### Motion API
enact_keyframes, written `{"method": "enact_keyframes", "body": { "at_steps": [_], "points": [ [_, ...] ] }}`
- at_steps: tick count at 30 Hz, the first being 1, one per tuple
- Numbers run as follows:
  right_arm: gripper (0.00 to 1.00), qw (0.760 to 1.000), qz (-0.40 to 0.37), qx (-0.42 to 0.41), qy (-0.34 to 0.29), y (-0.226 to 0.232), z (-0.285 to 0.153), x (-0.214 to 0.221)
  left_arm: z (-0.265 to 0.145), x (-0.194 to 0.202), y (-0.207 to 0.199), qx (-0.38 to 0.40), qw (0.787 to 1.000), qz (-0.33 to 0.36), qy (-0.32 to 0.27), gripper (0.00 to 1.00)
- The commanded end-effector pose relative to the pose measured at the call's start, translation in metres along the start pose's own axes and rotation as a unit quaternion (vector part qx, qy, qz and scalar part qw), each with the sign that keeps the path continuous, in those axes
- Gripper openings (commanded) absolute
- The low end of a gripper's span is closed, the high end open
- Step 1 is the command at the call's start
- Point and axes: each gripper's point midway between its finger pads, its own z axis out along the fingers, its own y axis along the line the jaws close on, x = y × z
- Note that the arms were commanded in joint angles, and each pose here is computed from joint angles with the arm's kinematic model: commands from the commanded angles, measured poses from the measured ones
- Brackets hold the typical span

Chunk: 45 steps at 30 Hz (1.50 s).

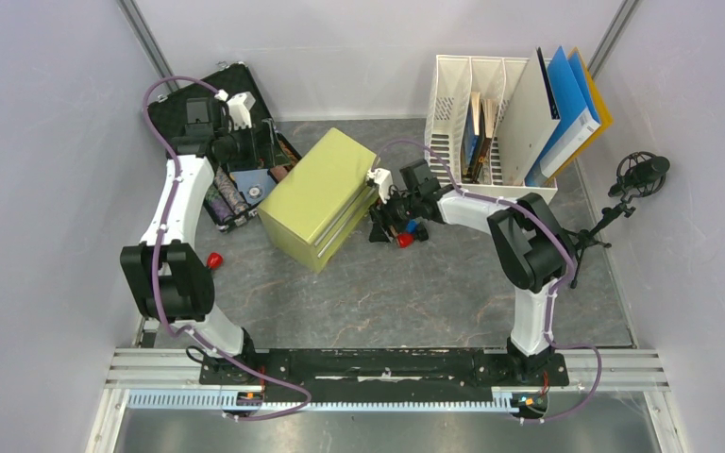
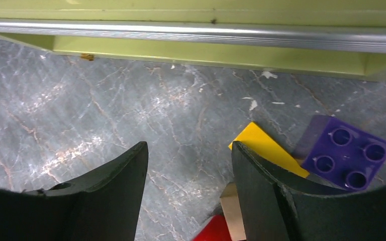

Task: Organize the desk
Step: Open the drawer in the storage box.

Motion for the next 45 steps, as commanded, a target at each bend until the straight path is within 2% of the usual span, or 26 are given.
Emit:
{"method": "enact_keyframes", "body": {
  "at_steps": [1, 12, 19, 24, 29, 34, 45],
  "points": [
    [0.68, 0.998, -0.013, 0.063, 0.003, -0.034, -0.003, -0.005, -0.001, -0.016, -0.004, 0.001, 1.000, 0.006, -0.022, 1.00],
    [0.69, 0.992, -0.019, 0.128, -0.001, -0.075, -0.027, -0.008, 0.001, -0.015, -0.003, 0.001, 1.000, 0.004, -0.020, 1.00],
    [0.70, 0.997, -0.021, 0.048, -0.061, -0.043, -0.038, -0.036, 0.005, -0.016, -0.005, 0.004, 1.000, 0.010, -0.018, 1.00],
    [0.69, 0.993, 0.031, -0.017, -0.113, -0.014, -0.039, -0.055, 0.018, -0.016, -0.012, 0.019, 1.000, 0.021, -0.007, 1.00],
    [0.67, 0.981, 0.119, -0.067, -0.138, 0.004, -0.031, -0.057, 0.029, -0.017, -0.017, 0.044, 0.999, 0.008, 0.002, 1.00],
    [0.63, 0.955, 0.215, -0.107, -0.175, 0.014, -0.023, -0.057, 0.039, -0.018, -0.025, 0.078, 0.997, -0.017, -0.001, 1.00],
    [0.56, 0.924, 0.284, -0.141, -0.212, 0.014, -0.002, -0.081, 0.047, 0.006, -0.049, 0.114, 0.993, -0.025, 0.012, 1.00]
  ]
}}
